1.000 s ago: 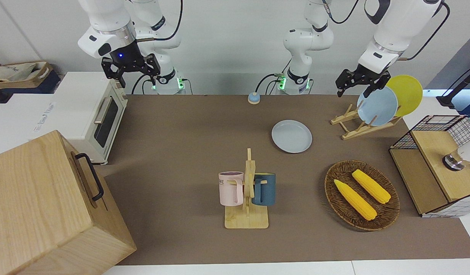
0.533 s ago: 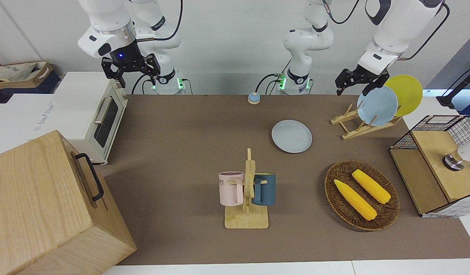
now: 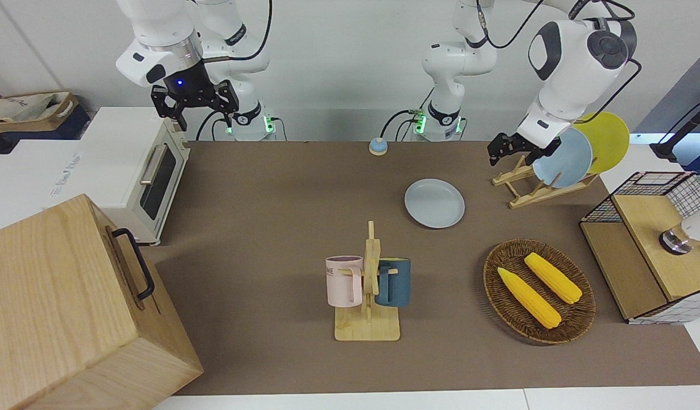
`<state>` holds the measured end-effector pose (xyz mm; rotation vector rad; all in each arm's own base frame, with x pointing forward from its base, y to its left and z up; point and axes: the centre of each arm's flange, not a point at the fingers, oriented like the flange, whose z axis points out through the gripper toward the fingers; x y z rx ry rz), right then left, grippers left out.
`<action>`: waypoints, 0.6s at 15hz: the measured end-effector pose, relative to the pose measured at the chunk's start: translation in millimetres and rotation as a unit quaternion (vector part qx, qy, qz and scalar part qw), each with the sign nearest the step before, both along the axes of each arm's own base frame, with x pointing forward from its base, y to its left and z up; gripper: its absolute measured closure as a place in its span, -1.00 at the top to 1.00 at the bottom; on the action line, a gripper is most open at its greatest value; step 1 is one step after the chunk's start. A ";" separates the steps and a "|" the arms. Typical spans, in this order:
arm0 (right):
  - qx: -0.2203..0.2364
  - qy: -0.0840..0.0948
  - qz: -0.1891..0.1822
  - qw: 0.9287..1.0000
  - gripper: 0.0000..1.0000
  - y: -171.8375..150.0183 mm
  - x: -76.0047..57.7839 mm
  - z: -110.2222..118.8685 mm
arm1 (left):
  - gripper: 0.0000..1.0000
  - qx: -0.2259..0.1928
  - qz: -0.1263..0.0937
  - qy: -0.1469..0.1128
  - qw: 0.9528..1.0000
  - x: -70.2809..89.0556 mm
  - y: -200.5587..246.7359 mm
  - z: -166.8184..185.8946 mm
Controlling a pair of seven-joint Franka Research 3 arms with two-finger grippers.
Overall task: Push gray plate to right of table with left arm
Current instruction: 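Move the left gripper down to the near edge of the gray plate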
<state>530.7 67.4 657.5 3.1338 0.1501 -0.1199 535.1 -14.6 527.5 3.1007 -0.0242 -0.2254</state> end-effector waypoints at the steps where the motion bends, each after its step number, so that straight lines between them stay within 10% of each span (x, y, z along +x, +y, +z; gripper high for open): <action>1: 0.000 0.000 0.000 1.000 0.97 0.0 0.0 0.0 | 0.99 0.000 0.001 -0.006 1.000 -0.7 0.1 -16.9; 9: 0.000 0.000 0.000 1.000 0.97 0.0 0.0 0.0 | 0.99 0.001 0.004 -0.044 0.999 -57.5 -3.9 -149.7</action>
